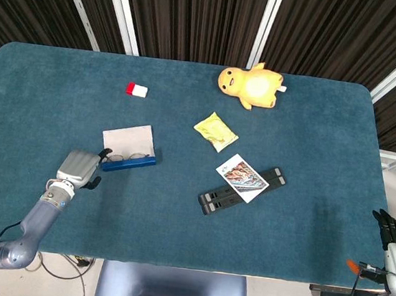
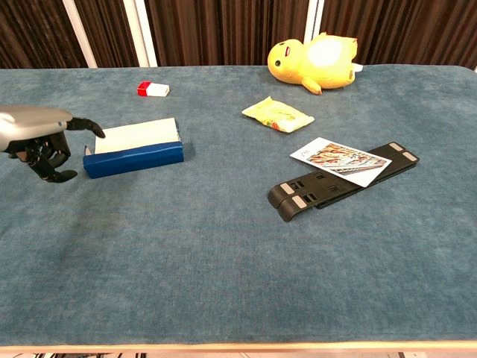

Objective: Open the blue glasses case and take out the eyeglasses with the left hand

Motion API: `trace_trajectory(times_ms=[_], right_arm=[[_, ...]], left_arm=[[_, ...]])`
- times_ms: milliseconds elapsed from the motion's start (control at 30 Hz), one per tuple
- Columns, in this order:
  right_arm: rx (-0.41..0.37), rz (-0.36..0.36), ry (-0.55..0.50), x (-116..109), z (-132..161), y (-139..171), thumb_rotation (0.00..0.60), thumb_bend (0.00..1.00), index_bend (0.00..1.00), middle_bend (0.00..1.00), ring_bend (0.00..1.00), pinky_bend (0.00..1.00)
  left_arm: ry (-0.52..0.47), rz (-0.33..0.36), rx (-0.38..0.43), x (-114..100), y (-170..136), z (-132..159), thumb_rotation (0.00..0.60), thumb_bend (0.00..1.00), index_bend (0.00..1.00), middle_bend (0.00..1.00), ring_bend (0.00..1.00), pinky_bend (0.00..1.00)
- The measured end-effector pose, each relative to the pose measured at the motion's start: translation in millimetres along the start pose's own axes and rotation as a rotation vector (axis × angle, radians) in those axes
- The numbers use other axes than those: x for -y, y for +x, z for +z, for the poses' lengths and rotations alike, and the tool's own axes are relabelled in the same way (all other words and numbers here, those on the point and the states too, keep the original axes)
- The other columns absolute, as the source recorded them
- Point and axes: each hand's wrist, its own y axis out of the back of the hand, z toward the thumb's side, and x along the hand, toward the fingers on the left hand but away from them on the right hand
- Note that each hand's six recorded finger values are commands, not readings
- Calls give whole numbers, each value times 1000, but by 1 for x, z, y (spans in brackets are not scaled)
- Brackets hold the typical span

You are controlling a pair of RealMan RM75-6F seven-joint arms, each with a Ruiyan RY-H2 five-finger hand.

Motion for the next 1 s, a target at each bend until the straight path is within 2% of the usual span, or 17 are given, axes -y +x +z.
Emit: trace_trajectory(times_ms=[500,733,1000], right_arm=[[-2,0,2,0,1,0,600,154,0,0,0,200],[-2,1,1,0,1,0,600,154,0,0,0,200],[-2,0,0,0,1,0,600,154,0,0,0,200]], left_arm=[[12,-48,14,10,-11,3,600,383,325,837,740,842],[1,-68,84,11,-21,25,600,382,295,838,740,842],[-20,-116,217,13,-33,71,600,383,218,835,740,842]])
